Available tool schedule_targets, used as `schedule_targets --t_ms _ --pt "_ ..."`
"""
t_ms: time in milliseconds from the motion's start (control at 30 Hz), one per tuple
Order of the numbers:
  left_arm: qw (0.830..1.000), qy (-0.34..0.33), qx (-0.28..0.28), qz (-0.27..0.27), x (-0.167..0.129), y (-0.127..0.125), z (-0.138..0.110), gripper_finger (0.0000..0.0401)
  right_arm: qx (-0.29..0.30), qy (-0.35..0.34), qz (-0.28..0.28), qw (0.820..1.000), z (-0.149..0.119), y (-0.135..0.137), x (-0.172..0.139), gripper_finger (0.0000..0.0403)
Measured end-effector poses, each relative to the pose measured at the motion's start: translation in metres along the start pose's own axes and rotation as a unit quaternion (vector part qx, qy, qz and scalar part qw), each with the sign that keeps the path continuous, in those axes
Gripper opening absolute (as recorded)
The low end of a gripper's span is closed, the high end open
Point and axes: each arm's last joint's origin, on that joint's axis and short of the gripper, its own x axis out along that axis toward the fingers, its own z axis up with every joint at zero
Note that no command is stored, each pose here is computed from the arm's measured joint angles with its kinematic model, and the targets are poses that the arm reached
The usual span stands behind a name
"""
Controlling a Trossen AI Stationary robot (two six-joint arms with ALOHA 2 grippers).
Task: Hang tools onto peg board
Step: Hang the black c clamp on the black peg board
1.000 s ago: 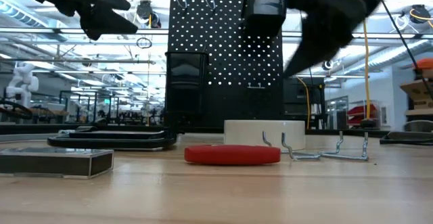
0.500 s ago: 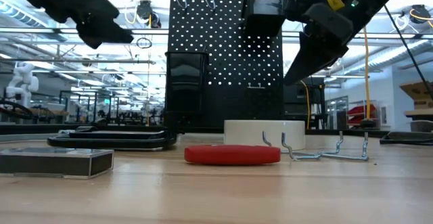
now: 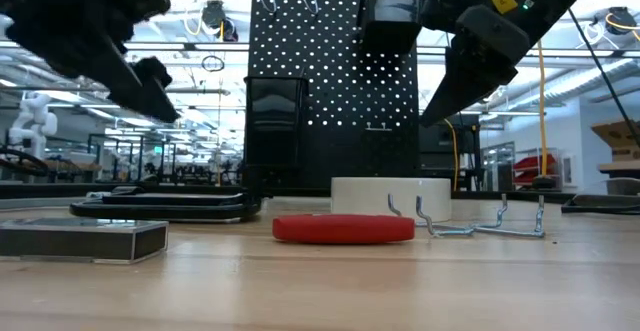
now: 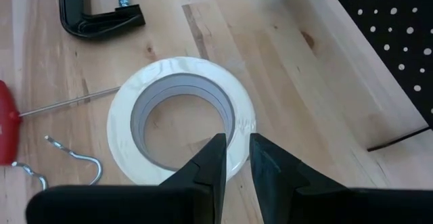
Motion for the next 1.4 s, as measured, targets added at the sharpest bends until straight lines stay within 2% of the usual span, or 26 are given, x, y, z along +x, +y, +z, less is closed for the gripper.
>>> schedule_targets --t_ms 333,867,1100,1233,1400 --pt "0.999 0.044 -0.001 -0.006 0.022 0.003 -0.010 0.0276 -0.004 0.000 0.000 1.000 0.000 0.000 0.000 0.0061" --pt "0.994 0.104 0.005 0.027 0.048 0.009 -0.031 0.0276 0.001 -0.006 -0.001 1.000 0.001 0.000 0.000 0.0061" --pt "0.992 0.116 0.024 0.033 0.056 0.009 -0.036 0.0276 0.001 -0.006 -0.001 1.000 0.001 0.000 0.000 0.0061" --pt "0.991 0.118 0.039 0.044 0.057 0.010 -0.038 0.0248 0.001 -0.006 -0.001 1.000 0.001 0.000 0.000 0.0061" --pt "0.990 0.115 0.052 0.055 0.057 0.011 -0.038 0.0159 -0.001 -0.007 0.000 1.000 0.001 0.000 0.000 0.0061"
